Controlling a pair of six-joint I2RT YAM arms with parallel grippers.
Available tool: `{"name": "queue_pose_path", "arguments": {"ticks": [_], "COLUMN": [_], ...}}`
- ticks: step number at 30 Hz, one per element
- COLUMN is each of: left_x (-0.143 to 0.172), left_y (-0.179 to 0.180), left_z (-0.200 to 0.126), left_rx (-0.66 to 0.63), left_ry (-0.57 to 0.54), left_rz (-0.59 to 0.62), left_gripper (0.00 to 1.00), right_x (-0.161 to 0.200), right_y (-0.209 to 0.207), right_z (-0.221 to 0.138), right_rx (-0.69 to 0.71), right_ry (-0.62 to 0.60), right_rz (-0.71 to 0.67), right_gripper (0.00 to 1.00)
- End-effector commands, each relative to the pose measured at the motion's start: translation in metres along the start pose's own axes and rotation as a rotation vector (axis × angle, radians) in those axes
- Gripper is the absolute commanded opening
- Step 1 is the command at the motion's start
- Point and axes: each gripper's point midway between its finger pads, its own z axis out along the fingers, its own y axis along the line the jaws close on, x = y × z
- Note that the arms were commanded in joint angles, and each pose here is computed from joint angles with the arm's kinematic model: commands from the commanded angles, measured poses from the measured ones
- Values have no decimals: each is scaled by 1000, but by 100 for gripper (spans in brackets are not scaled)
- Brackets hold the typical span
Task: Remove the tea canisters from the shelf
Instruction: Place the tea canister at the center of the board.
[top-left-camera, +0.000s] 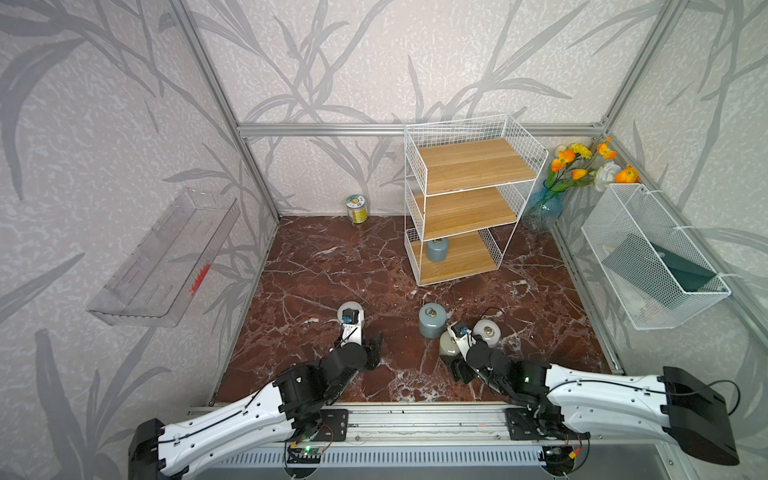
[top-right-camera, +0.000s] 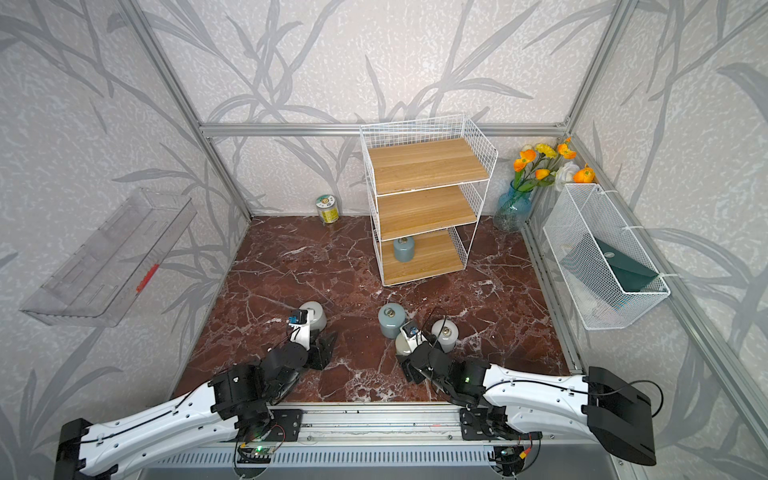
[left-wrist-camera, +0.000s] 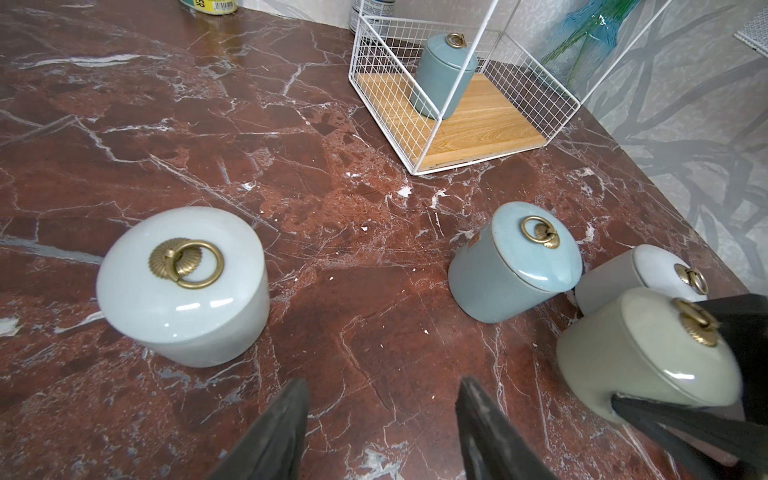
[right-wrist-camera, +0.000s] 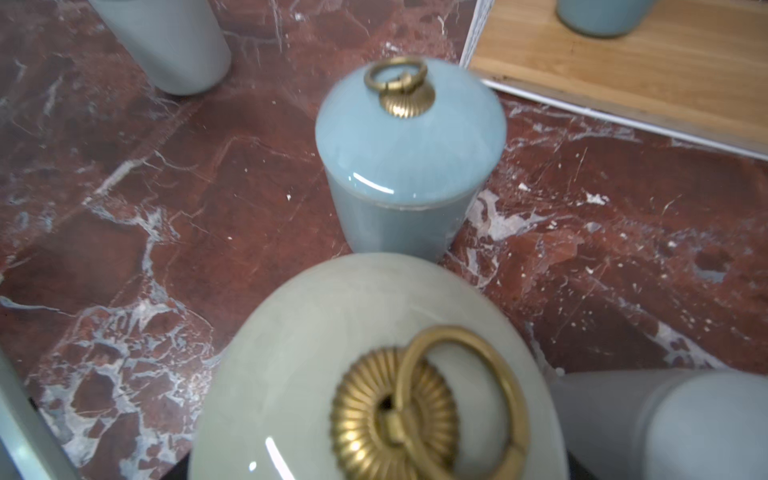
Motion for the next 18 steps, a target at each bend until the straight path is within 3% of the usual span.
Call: {"name": "queue_pose_path", "arguments": {"ticks": [1, 6, 12, 18], "left_x": [3, 2, 5, 7], "left_y": [9, 11, 13, 14], "left_z": [1, 0, 1, 1], "left_rx": [-33, -38, -40, -41], "left_ry": [-5, -13, -12, -7], "left_rz": [-3, -2, -8, -14], "left_gripper": [59, 59, 59, 59], "right_x": [-36, -28, -4, 2], "right_y": [17, 15, 4, -1], "right_z": [1, 5, 12, 9], "right_rx": [-59, -46, -3, 10], "right_ry": [-136, -123, -64, -63], "right_rz": [90, 96, 117, 129], "right_gripper": [74, 75, 84, 84]}}
